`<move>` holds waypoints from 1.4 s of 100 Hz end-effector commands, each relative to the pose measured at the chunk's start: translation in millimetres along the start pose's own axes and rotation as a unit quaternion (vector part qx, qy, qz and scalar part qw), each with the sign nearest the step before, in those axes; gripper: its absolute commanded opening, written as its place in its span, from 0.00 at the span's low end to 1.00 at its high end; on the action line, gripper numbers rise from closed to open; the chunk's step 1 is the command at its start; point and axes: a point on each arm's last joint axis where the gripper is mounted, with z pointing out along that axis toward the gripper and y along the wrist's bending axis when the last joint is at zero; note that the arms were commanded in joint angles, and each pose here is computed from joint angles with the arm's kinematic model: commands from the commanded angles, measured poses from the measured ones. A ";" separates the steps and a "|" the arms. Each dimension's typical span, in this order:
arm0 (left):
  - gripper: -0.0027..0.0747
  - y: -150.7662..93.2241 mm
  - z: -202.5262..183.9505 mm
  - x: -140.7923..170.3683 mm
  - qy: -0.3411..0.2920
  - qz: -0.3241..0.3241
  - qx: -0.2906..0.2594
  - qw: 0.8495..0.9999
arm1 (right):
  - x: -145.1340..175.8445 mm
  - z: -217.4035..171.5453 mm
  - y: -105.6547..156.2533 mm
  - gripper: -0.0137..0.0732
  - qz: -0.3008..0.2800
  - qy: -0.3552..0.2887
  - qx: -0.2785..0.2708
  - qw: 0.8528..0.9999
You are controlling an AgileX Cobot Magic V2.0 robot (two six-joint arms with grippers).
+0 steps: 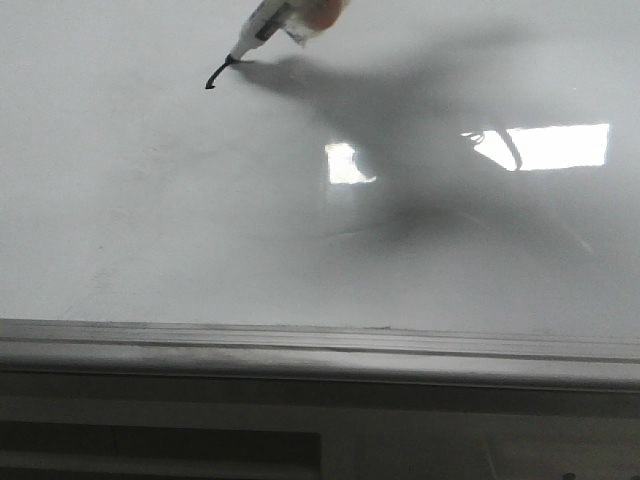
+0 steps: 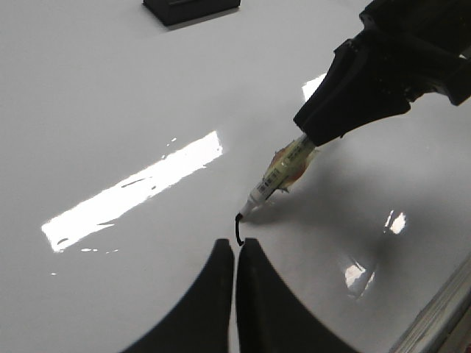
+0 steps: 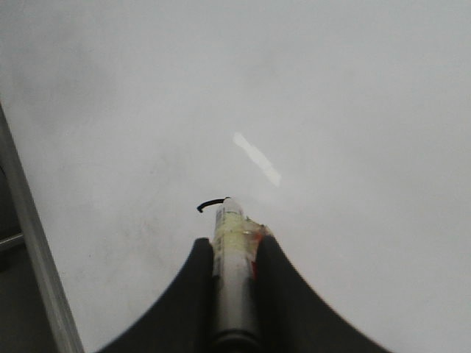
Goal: Write number 2 on whiteboard
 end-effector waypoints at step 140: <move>0.01 0.5 -0.3 -17.0 -0.048 -0.009 0.009 0.999 | 53.9 -42.4 7.4 0.10 0.027 0.084 -0.013 0.996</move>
